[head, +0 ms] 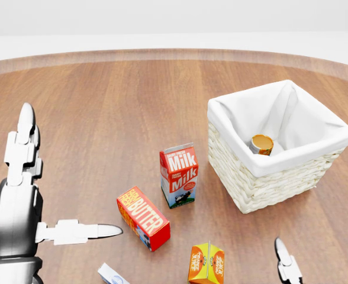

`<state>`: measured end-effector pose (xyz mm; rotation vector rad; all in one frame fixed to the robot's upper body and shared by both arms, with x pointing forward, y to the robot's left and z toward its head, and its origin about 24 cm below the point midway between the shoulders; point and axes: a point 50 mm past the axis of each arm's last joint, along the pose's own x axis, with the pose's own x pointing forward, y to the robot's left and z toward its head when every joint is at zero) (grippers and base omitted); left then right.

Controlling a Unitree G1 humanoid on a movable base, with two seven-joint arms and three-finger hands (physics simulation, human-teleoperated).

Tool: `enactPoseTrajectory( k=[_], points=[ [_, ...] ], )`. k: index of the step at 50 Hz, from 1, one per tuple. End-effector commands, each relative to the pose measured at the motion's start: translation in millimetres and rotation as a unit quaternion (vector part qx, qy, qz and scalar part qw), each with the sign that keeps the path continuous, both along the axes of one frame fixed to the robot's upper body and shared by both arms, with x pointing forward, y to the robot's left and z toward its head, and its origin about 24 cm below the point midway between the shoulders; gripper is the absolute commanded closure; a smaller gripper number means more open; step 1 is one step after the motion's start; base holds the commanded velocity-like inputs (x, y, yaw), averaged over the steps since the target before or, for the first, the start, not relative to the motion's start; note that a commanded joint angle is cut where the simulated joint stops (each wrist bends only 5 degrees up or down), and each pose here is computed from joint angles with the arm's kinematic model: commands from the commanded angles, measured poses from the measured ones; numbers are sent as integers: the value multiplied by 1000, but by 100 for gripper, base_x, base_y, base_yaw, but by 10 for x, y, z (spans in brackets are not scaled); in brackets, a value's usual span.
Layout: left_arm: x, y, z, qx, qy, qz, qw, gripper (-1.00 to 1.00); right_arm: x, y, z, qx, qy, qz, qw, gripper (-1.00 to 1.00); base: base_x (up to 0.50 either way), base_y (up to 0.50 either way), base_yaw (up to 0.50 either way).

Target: Pick up the alphabet soup and the tomato sauce, and put them in the basket.

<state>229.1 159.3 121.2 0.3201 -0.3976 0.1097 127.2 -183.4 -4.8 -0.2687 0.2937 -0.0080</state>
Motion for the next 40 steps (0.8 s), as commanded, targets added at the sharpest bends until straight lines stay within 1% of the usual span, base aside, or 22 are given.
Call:
enactPoseTrajectory(
  k=[1, 7, 21, 40],
  points=[
    [3, 8, -4, 0, 0, 3, 1000, -100, 7, -11, -54, -6, 9, -3, 1000, -100, 0, 0, 0],
    [3, 7, -3, 0, 0, 3, 1000, -100, 15, -23, -29, -5, 4, -5, 1000, -100, 0, 0, 0],
    [3, 7, -3, 0, 0, 3, 1000, -100, -1, -31, -189, -16, 35, -11, 999, -100, 0, 0, 0],
    [3, 7, -3, 0, 0, 3, 1000, -100, 6, -43, -290, -29, 53, -15, 998, -100, 0, 0, 0]
  ],
)
